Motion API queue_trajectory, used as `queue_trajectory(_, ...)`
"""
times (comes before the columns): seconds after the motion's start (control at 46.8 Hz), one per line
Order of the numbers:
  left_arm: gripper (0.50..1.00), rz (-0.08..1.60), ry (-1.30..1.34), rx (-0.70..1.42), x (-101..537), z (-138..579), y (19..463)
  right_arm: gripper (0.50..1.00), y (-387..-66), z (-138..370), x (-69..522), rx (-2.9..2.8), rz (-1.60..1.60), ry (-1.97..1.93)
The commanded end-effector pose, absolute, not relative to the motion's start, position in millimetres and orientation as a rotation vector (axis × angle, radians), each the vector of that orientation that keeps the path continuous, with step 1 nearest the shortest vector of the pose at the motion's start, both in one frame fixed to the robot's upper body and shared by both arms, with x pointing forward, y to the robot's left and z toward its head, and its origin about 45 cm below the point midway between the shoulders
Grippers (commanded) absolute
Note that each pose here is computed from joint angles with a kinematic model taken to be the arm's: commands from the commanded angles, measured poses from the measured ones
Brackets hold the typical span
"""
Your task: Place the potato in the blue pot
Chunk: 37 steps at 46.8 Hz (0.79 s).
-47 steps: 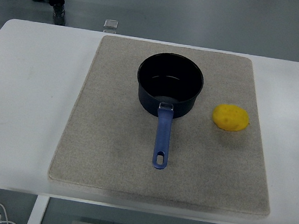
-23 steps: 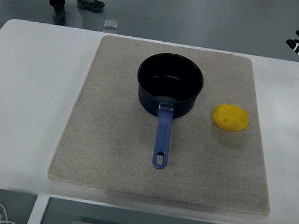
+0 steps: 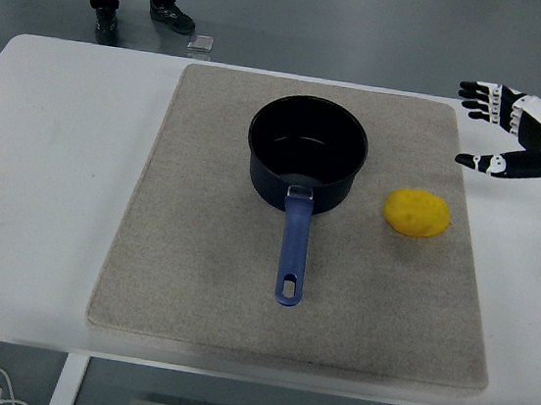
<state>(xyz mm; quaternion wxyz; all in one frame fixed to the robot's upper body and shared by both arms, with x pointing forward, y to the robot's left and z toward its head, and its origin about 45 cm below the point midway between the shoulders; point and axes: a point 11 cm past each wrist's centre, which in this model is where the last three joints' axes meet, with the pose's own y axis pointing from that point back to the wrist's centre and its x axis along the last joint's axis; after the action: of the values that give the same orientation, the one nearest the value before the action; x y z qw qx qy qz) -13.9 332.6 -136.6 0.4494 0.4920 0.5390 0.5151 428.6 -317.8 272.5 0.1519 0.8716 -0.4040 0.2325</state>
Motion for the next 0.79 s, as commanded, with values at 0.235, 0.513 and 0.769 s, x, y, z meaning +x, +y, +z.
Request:
queue_trajectory(0.235,1.0,1.274,1.333,1.217,-14,-137,333,0.921,-297,225,412,2.336,0.879,-0.967)
queue_trajectory(0.513,1.0,1.275,1.334,1.216,-14,-137,333,0.921,-296,212,406,2.328,0.858,-0.926)
queue_trajectory(0.769,1.0,1.274,1.333,1.217,-14,-137,333,0.917,-294,207,404,2.331,0.847,-0.909)
